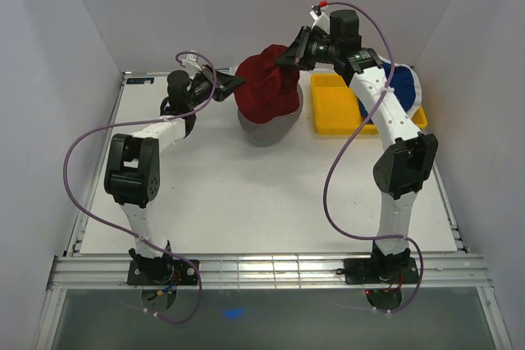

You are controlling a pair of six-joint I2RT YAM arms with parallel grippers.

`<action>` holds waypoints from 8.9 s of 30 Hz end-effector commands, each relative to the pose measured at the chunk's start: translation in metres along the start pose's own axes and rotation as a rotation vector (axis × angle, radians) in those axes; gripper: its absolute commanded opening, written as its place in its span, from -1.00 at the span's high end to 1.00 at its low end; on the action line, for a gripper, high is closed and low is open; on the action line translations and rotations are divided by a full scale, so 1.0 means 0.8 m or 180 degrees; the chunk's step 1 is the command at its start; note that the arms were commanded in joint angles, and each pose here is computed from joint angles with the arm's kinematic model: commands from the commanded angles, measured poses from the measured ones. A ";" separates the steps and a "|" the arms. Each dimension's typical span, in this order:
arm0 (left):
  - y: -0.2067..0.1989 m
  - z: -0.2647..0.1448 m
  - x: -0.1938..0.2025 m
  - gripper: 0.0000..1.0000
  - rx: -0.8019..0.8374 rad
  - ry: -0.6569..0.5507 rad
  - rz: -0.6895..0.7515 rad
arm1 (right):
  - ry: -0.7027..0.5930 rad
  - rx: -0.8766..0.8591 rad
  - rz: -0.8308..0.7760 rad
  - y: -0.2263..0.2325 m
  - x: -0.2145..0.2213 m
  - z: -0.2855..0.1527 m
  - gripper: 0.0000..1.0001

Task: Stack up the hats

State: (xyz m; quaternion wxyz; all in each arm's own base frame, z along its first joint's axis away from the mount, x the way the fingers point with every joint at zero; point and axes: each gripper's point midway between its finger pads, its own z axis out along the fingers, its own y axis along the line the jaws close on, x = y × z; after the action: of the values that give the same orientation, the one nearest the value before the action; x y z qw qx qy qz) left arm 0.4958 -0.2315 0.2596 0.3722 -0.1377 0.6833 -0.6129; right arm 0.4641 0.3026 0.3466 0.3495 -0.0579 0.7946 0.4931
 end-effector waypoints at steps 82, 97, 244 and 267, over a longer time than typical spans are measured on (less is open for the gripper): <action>0.062 -0.027 0.005 0.46 -0.0208 0.0002 0.0032 | -0.0015 -0.0417 0.1318 -0.197 0.071 -0.019 0.09; 0.063 -0.029 0.007 0.46 -0.0224 0.0003 0.0020 | -0.0008 -0.0513 0.1355 -0.191 0.076 -0.010 0.10; 0.263 -0.087 0.024 1.00 -0.1892 -0.0265 -0.0728 | 0.0489 0.1475 0.0807 -0.370 0.165 -0.017 0.84; 0.302 -0.088 0.015 1.00 -0.2385 0.0000 -0.0444 | 0.0701 0.1687 0.0683 -0.373 0.207 -0.021 0.84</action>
State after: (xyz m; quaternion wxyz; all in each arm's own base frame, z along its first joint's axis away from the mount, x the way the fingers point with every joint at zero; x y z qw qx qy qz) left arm 0.5182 -0.1860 0.1133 0.3027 -0.2391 0.7939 -0.4701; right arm 0.5028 0.2152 0.1141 0.2862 0.0369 0.8613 0.4183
